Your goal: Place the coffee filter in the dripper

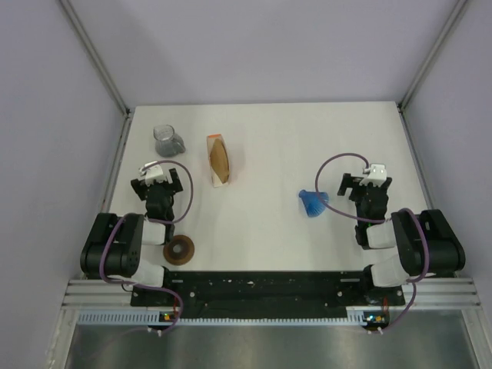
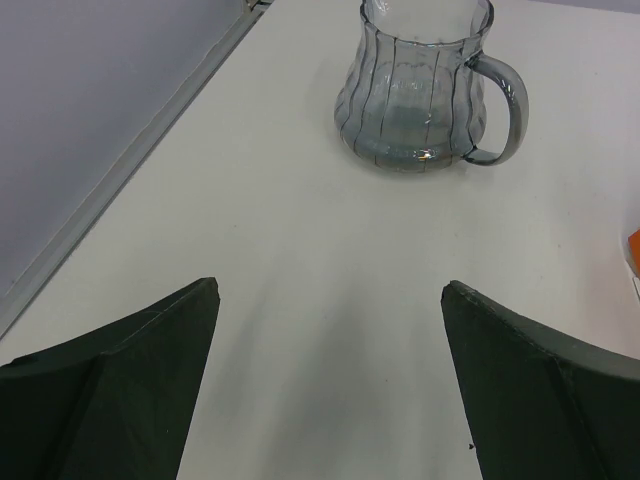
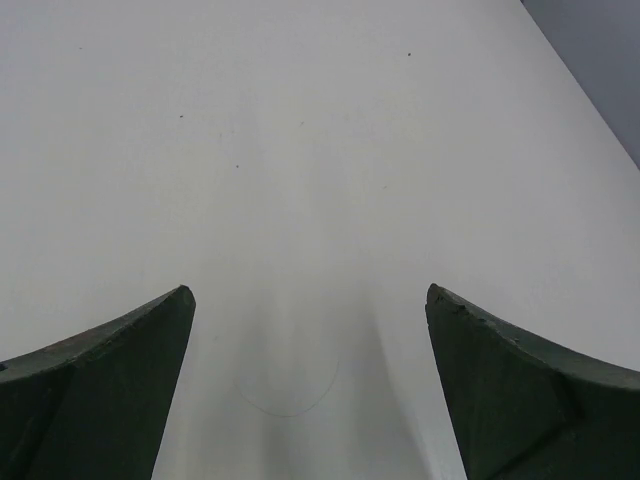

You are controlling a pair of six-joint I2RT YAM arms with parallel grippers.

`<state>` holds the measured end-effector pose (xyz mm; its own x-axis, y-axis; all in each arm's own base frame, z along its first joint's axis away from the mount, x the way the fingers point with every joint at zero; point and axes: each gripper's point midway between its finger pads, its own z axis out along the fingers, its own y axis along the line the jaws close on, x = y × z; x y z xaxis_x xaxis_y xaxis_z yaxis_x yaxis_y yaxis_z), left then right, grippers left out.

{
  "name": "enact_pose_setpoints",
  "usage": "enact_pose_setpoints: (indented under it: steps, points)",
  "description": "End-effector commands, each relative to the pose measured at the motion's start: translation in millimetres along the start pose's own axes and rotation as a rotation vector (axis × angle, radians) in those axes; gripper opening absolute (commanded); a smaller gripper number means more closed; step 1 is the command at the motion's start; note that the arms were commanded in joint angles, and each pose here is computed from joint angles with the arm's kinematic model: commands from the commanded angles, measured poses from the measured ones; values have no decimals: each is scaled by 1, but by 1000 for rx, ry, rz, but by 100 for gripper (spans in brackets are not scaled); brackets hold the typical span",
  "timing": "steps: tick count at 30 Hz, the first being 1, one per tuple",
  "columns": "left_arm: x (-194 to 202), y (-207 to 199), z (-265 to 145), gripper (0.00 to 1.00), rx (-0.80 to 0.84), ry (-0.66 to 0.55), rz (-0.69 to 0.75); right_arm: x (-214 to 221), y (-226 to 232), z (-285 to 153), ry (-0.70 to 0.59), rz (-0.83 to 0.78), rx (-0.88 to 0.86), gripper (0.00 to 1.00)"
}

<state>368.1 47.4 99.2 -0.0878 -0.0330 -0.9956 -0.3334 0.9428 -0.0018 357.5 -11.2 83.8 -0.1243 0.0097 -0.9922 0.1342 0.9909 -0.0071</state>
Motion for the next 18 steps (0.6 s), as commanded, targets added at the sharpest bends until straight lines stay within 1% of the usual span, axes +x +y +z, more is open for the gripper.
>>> enact_pose_setpoints:
  steps: [1,5,6,7,8,10,11,13,15,17,18]
  points:
    - [-15,0,6,99,-13,-47,-29,-22,-2,4,-73,13,1,99]
    - [-15,0,7,99,-13,-49,-31,-39,0,0,-99,13,-11,99]
    - [-15,0,7,99,-13,-47,-30,-45,1,0,-95,10,-19,99]
    - [-15,-1,7,99,-7,-47,-30,-44,3,1,-59,2,-27,99]
    - [-14,-1,8,99,-5,-41,-31,-54,5,1,-60,2,-36,99]
    - [-15,-2,8,93,13,-40,-34,-67,9,2,-44,38,-51,99]
    - [-18,-6,8,91,39,-48,-23,-77,16,1,-47,41,-86,99]
    - [-28,-17,6,91,107,-43,3,-92,31,1,-29,45,-167,99]
    - [-32,-27,7,88,167,14,31,-101,46,-1,4,61,-247,99]
    - [-32,-42,9,84,263,82,104,-113,57,-4,25,85,-303,99]
    - [-37,-54,10,79,339,121,148,-119,61,-5,31,99,-327,98]
